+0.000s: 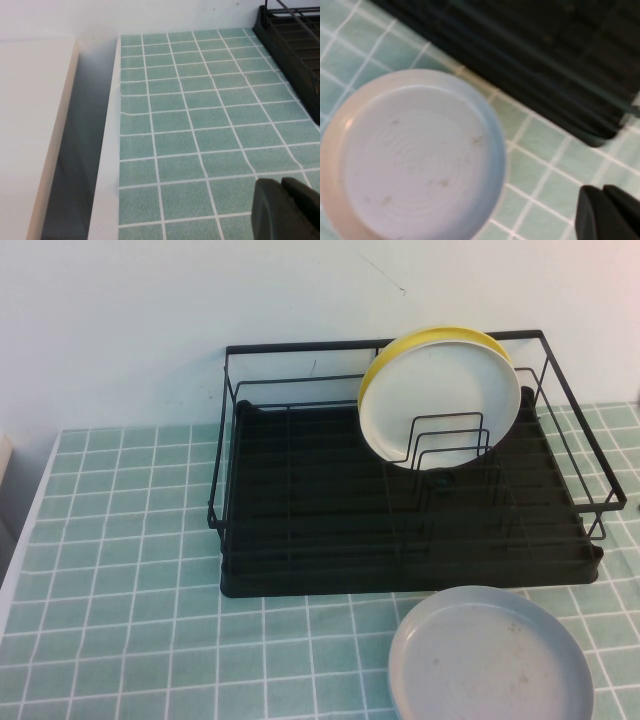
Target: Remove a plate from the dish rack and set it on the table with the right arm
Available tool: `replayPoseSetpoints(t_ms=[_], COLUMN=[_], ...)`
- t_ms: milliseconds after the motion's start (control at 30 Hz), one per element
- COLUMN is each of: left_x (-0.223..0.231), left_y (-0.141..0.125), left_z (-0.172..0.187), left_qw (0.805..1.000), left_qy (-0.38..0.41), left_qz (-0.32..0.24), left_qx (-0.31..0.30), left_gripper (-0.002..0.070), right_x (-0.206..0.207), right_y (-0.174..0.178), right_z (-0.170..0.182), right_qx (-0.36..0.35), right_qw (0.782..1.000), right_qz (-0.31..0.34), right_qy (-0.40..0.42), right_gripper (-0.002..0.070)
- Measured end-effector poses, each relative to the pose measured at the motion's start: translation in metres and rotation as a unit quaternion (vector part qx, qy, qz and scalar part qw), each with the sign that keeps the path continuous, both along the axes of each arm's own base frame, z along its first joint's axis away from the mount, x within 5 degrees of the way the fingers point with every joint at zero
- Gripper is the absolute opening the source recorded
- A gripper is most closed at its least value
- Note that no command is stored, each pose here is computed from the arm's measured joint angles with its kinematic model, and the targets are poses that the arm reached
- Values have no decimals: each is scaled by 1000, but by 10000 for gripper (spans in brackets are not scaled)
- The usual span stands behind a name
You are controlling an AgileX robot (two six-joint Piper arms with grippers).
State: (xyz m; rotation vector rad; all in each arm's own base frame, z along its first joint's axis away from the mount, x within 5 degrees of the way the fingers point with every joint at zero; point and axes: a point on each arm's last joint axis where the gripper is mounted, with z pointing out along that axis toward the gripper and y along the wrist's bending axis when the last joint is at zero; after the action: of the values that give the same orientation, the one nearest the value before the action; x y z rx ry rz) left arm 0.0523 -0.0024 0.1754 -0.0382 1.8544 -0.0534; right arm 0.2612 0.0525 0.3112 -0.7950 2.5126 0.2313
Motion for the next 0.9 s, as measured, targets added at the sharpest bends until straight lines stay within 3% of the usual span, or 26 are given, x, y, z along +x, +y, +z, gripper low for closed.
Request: replayPoseSetpoints(t_ms=[200, 367, 633, 900], left_x=[0, 0, 0, 0], left_y=[0, 0, 0, 0], left_z=[0, 0, 0, 0], left_qw=[1000, 1000, 1000, 1000], left_qy=[0, 0, 0, 0], left_qz=[0, 0, 0, 0], left_qx=[0, 1, 1, 1], left_gripper=[-4, -4, -4, -4], right_x=[-60, -110, -168, -186], right_y=[-15, -23, -30, -32], right_z=[20, 9, -47, -77], right_qx=[-1, 16, 52, 55], right_qw=[990, 978, 970, 972], right_qz=[-64, -86, -134, -140], right_qy=[-126, -187, -197, -181], right_gripper=[0, 0, 0, -1])
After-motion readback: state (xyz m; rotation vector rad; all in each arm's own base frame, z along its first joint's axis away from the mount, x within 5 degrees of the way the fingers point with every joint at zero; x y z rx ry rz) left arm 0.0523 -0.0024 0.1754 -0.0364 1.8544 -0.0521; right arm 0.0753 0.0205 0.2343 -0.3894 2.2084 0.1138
